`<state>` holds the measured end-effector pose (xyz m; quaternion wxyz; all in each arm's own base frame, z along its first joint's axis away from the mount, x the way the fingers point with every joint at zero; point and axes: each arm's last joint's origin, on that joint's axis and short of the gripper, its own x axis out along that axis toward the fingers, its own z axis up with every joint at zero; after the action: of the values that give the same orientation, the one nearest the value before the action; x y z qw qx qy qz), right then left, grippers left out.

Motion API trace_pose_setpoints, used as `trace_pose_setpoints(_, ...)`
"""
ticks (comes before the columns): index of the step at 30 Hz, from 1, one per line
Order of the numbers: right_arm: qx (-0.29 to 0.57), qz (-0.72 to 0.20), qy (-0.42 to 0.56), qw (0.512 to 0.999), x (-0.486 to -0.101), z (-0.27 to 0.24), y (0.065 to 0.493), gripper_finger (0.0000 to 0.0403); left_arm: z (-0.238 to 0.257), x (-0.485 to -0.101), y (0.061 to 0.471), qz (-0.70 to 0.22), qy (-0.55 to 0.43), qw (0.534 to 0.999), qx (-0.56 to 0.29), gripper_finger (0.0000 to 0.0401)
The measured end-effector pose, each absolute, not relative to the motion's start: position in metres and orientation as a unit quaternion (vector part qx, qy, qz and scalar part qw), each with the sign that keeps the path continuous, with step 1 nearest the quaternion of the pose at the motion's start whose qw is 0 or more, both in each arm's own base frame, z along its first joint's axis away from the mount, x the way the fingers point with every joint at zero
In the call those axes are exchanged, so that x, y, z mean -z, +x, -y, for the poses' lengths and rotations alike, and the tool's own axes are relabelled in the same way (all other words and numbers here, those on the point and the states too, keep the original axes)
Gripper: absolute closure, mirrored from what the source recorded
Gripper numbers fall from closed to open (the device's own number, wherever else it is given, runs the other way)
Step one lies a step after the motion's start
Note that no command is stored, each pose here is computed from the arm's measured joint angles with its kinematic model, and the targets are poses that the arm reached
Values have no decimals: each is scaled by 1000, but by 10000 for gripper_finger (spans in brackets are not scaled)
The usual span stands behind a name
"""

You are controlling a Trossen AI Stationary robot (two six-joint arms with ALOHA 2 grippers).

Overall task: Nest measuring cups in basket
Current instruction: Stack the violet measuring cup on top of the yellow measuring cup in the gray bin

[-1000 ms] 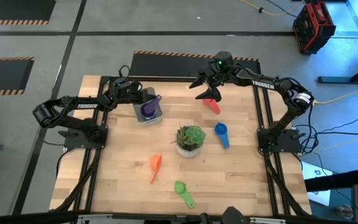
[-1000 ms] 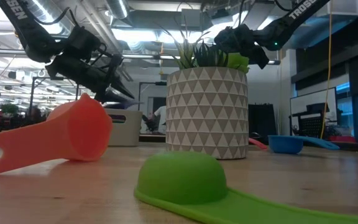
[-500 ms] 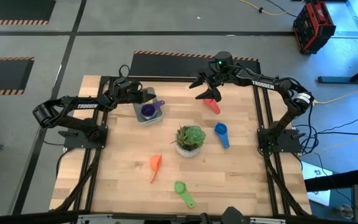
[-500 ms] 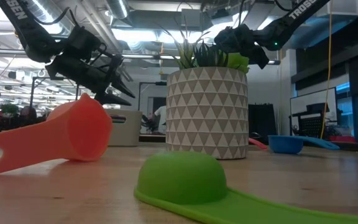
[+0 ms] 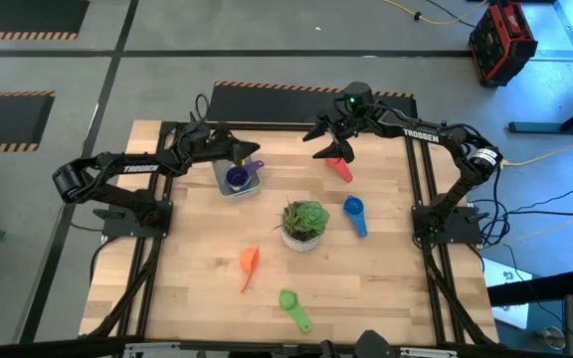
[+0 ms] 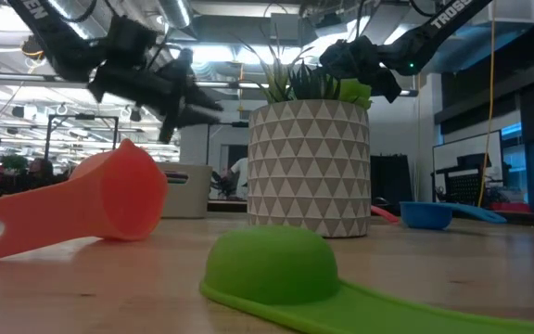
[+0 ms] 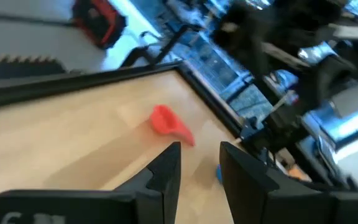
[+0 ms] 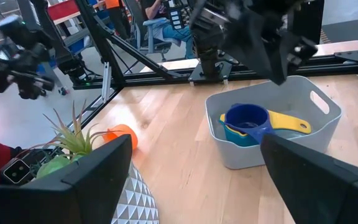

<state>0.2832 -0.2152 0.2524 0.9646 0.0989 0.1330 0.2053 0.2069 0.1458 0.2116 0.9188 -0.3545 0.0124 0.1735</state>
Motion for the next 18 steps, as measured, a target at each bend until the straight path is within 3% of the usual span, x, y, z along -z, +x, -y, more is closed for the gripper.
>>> trace_pose_setpoints(12,-205,-133,99,965,-252,215,283,42,-142,-282,243,-139,-205,949,-193,298)
trace_pose_setpoints(18,-205,-133,99,965,-252,215,283,42,-139,-300,248,-145,-169,956,-193,298)
